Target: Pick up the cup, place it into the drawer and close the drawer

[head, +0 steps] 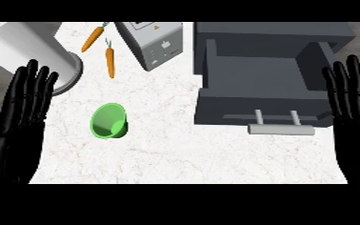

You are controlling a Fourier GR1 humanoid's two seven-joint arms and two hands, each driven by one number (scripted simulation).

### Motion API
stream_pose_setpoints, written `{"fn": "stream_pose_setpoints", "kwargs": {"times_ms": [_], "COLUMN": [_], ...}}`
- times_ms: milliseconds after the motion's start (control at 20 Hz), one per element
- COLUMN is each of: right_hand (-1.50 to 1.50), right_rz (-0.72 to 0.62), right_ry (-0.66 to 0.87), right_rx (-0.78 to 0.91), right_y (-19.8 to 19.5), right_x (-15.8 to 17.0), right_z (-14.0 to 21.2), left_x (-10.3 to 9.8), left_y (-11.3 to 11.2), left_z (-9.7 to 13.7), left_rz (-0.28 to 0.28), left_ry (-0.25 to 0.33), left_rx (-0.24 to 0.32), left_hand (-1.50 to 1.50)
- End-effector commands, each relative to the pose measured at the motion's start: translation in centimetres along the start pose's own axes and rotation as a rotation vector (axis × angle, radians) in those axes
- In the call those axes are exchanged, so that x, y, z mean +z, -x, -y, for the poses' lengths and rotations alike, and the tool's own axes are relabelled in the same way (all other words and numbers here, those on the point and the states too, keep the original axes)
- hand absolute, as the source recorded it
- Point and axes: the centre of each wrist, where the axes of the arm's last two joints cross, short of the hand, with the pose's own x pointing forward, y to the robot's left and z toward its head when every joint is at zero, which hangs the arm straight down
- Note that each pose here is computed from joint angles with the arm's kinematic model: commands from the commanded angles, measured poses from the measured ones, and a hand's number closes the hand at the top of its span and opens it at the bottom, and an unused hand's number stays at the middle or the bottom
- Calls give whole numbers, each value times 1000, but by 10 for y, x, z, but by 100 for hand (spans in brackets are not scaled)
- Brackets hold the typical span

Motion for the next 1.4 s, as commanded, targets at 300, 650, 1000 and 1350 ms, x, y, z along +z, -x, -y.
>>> {"fn": "stream_pose_setpoints", "kwargs": {"times_ms": [300, 650, 1000, 1350], "right_hand": [-150, -150, -150, -150], "right_rz": [-105, -115, -107, -80], "right_ry": [-167, -193, -203, -188], "right_rx": [-39, -60, -44, -41], "right_y": [5, 7, 22, 19], "right_x": [4, -21, -39, -58], "right_z": [-10, -3, -5, 8], "left_x": [9, -12, -20, -12], "left_y": [36, 72, 126, 172], "left_z": [-17, -81, -63, -65], "left_rz": [-120, -164, -259, -318], "left_ry": [324, 368, 353, 340], "left_rx": [415, 484, 396, 366], "left_hand": [-150, -150, -150, -150]}}
